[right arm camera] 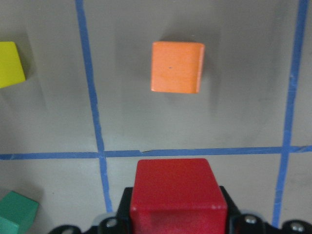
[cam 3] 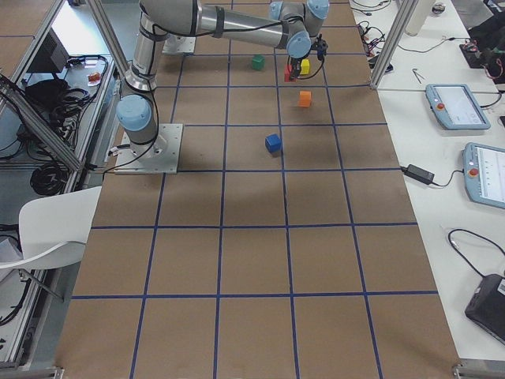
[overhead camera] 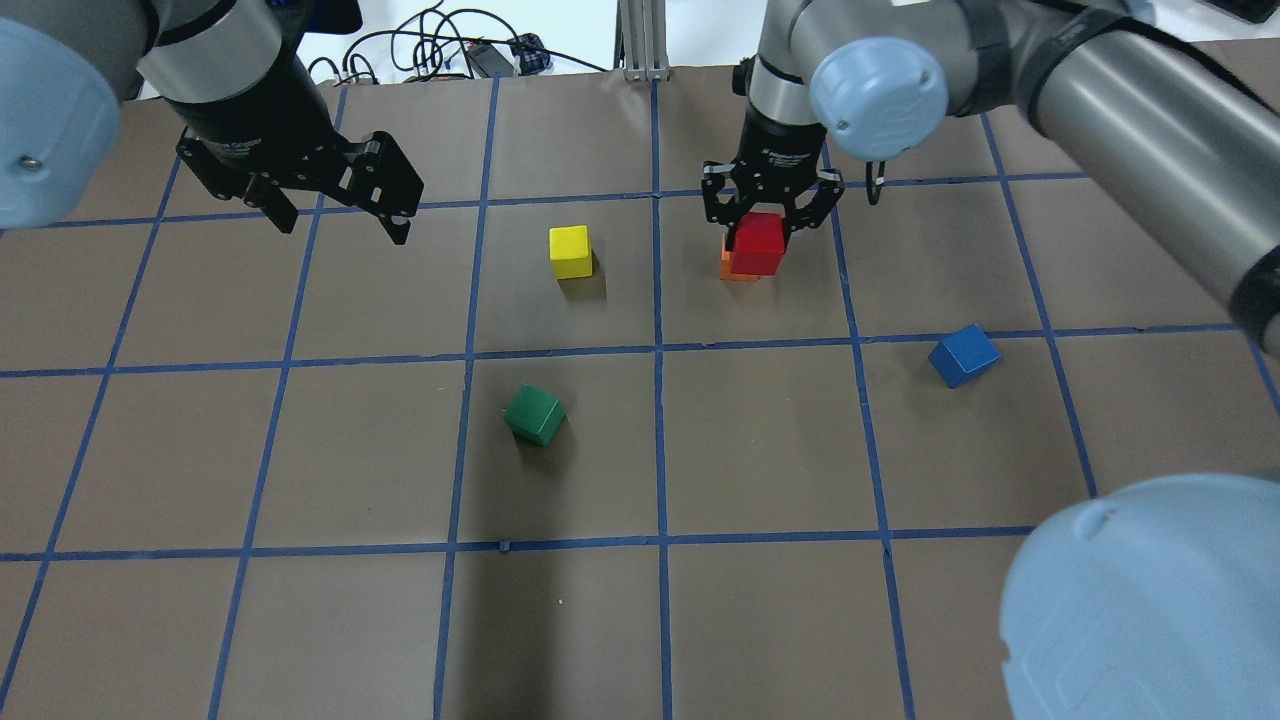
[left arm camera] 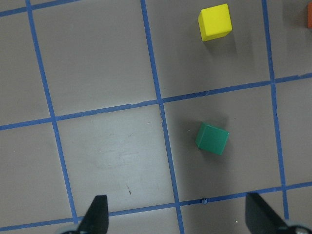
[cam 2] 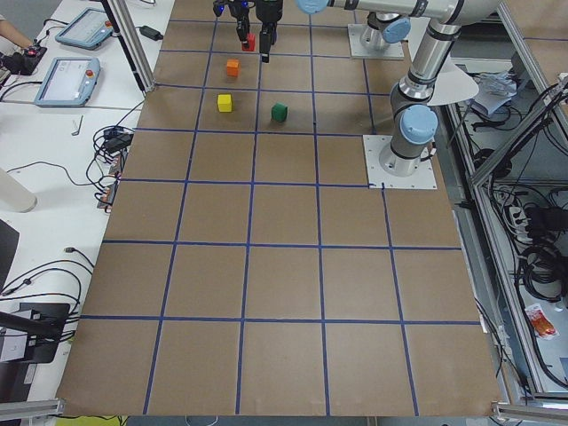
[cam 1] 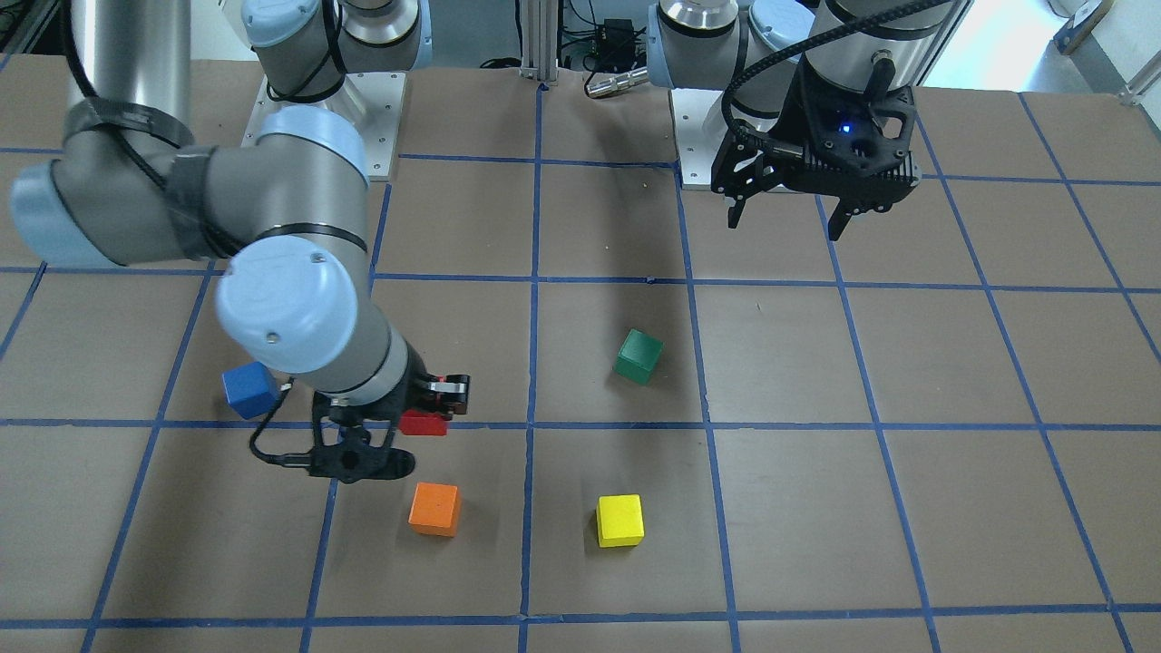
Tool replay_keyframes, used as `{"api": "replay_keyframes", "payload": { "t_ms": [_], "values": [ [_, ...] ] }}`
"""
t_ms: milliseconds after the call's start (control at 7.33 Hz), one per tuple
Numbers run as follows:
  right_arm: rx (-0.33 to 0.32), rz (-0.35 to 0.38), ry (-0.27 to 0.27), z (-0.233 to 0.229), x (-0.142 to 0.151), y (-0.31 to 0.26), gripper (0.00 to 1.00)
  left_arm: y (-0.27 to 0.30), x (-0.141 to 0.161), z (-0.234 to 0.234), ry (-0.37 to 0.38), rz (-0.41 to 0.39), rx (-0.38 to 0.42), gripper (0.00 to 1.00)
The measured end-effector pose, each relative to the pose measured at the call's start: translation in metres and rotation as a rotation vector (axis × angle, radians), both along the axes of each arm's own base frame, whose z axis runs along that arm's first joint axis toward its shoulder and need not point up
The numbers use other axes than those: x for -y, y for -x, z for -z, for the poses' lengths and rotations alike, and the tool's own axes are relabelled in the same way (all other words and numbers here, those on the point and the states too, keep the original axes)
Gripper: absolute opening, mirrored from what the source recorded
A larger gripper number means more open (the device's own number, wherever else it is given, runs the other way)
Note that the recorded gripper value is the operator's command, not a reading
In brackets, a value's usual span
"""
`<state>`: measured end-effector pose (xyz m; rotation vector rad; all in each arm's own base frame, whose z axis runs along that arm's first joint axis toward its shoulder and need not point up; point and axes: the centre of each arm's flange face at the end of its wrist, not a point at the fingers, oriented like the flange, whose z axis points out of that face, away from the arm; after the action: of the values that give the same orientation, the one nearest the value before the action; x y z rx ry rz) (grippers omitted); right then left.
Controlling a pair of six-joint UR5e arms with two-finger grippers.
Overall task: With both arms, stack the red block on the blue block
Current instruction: 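Lift the red cube with the right gripper toward the blue cube, then lower the held red cube onto the blue cube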
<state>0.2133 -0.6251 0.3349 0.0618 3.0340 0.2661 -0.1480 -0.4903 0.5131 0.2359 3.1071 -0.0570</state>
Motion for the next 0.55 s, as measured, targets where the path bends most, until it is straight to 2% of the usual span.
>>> {"api": "replay_keyframes", "payload": {
  "t_ms": [273, 545],
  "values": [
    [-0.019, -0.090, -0.052, -0.025, -0.013, 0.088, 0.00, 0.000, 0.000, 0.000, 0.001, 0.000, -0.001, 1.00],
    [-0.013, -0.185, -0.081, -0.009, -0.027, 0.158, 0.00, 0.000, 0.000, 0.000, 0.001, -0.001, -0.001, 1.00]
  ]
}}
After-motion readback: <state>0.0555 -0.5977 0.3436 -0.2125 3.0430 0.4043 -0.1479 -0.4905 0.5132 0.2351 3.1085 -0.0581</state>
